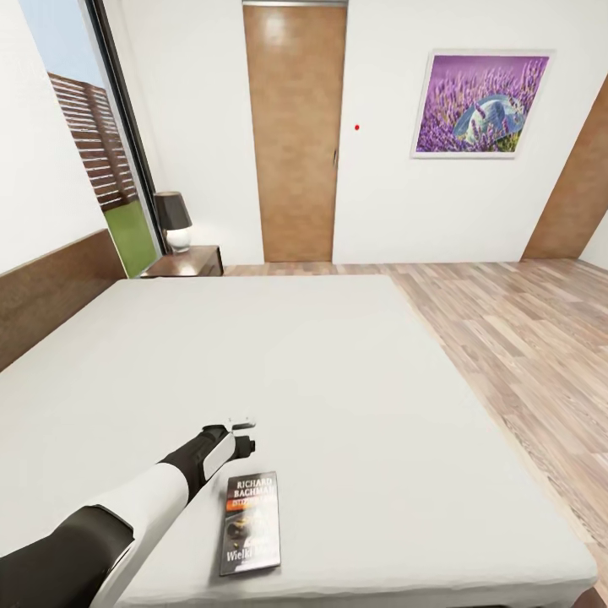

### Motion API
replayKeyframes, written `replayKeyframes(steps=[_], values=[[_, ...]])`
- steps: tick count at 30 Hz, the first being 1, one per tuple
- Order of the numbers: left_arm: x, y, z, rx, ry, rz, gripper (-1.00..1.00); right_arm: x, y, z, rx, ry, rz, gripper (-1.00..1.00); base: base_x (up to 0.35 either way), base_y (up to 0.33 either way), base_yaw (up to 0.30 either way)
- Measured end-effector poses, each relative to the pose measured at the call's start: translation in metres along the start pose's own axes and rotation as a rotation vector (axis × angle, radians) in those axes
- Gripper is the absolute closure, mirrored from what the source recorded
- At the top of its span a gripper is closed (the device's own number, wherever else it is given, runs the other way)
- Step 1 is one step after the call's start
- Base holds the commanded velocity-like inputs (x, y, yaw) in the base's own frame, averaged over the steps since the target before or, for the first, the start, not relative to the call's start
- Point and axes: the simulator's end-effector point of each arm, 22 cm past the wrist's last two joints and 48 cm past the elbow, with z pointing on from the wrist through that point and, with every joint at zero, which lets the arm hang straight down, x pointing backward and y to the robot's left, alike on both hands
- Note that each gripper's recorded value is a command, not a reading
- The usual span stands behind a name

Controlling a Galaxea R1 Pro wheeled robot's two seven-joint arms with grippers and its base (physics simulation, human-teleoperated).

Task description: In the bedroom, move the book from the bed onto either nightstand, and place the two sandals side by side next to the bed.

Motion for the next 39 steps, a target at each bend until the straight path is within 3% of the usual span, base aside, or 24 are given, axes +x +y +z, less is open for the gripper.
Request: replayKeyframes(steps=[11,35,39], values=[[0.015,0.001,0.018,-0.003,0.015,0.005,-1.0,-0.003,0.008,0.02,-0.001,0.0,-0.005,-1.0,0.0,0.0,0.0],[0.016,0.0,0.017,0.0,0.017,0.007,-1.0,-0.003,0.008,0.02,-0.002,0.0,-0.007,-1.0,0.0,0.0,0.0],[0.021,0.0,0.024,0.0,0.017,0.007,-1.0,-0.004,0.011,0.028,-0.002,-0.001,-0.007,-1.0,0.0,0.0,0.0]])
